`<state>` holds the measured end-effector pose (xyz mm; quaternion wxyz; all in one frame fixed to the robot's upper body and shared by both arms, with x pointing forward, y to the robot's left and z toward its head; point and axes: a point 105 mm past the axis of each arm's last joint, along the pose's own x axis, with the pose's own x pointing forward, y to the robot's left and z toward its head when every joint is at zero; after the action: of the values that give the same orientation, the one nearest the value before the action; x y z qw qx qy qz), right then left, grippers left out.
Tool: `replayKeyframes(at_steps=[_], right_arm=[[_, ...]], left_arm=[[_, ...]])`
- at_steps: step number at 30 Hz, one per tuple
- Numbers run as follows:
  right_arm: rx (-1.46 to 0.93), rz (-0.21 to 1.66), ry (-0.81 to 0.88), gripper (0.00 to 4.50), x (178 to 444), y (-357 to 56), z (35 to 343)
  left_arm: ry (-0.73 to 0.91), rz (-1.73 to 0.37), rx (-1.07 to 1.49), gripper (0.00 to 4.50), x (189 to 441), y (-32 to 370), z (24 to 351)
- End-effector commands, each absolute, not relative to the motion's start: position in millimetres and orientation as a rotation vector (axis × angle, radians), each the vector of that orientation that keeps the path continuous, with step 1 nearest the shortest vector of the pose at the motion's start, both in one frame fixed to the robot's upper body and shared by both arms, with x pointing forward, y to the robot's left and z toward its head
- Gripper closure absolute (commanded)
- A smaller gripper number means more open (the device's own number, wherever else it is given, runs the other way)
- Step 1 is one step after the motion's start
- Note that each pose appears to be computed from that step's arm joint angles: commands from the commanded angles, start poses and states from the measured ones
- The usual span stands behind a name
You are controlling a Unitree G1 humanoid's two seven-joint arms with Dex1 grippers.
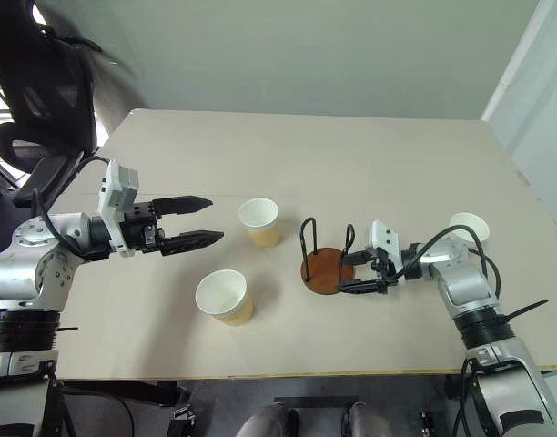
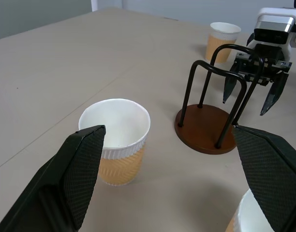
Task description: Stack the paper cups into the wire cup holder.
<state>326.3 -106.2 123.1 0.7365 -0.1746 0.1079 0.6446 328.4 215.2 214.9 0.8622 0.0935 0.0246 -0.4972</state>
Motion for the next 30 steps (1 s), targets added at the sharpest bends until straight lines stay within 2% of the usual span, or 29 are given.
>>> replayKeyframes(at_steps=[1, 22, 30], right_arm=[[-0.422, 1.405, 0.18, 1.47, 331, -106, 137], [-0.444, 1.287, 0.072, 1.47, 357, -105, 154], [-0.432, 1.374, 0.158, 1.47, 339, -113, 147]], left_arm=[[0.016, -1.046, 0.224, 0.0, 326, 215, 225], [0.011, -1.045, 0.219, 0.0, 327, 213, 224], [0.014, -1.046, 0.221, 0.0, 326, 213, 223]])
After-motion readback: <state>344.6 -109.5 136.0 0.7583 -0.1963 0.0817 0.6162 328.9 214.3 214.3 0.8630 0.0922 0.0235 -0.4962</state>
